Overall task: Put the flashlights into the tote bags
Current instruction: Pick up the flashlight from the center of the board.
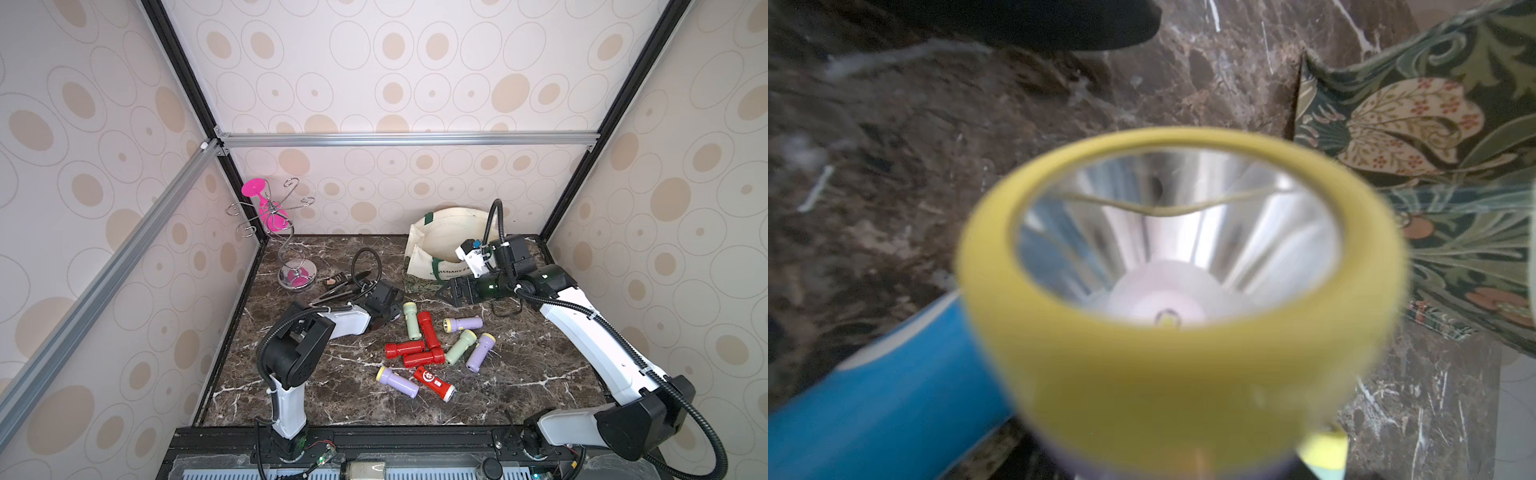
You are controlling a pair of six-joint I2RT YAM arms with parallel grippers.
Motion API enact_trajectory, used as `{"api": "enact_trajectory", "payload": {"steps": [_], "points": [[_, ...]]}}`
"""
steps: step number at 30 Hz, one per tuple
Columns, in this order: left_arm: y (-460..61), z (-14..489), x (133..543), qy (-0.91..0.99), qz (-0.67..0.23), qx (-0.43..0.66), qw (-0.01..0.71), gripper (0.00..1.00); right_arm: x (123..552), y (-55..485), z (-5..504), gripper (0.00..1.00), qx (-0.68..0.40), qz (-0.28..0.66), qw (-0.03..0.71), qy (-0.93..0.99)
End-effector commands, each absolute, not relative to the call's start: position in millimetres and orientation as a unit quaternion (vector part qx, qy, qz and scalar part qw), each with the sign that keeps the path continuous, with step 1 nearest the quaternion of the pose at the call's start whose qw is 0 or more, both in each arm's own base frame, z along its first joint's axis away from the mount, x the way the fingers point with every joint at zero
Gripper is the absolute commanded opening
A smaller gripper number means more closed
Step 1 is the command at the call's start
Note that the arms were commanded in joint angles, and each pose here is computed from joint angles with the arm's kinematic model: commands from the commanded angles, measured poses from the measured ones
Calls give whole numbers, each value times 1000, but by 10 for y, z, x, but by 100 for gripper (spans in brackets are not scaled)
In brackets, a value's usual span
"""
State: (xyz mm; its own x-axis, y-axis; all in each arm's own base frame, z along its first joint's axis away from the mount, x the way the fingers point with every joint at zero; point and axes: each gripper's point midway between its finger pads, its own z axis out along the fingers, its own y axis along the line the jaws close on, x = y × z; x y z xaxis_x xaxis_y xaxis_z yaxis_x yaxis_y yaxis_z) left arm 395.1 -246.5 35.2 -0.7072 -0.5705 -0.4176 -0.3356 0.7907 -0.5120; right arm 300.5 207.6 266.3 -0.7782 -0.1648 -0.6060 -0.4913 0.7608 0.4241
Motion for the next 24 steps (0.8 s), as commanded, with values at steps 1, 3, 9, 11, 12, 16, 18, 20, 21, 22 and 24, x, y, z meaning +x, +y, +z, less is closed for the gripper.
{"api": "enact_trajectory", "payload": {"steps": [1,3,9,11,12,16,18,20,21,22,24], "points": [[-2405,280,3949,904,-174,-255,296,51,2939,2076,2721,100,-193,297,289,889],[-2410,293,3940,904,-173,-253,298,48,2936,2077,2731,100,-192,299,291,888],[-2490,345,3862,907,-192,-228,298,24,2927,2047,2788,100,-191,294,302,886],[-2548,372,3823,908,-203,-216,296,19,2924,2037,2803,100,-190,294,306,885],[-2577,403,3808,907,-211,-210,298,17,2918,2040,2808,100,-191,295,306,885],[-2699,636,3766,897,-248,-180,318,9,2914,2031,2823,100,-188,295,304,886],[-2746,757,3745,893,-263,-167,325,7,2922,2018,2826,100,-183,293,303,888],[-2798,895,3729,888,-279,-148,333,5,2933,1999,2830,99,-178,292,301,890],[-2819,952,3720,887,-285,-140,336,4,2935,1992,2840,99,-176,294,301,890],[-2841,1025,3718,885,-292,-131,339,2,2939,1985,2842,99,-173,295,301,890],[-2895,1150,3700,881,-304,-111,345,0,2941,1977,2862,99,-168,299,302,889]]}}
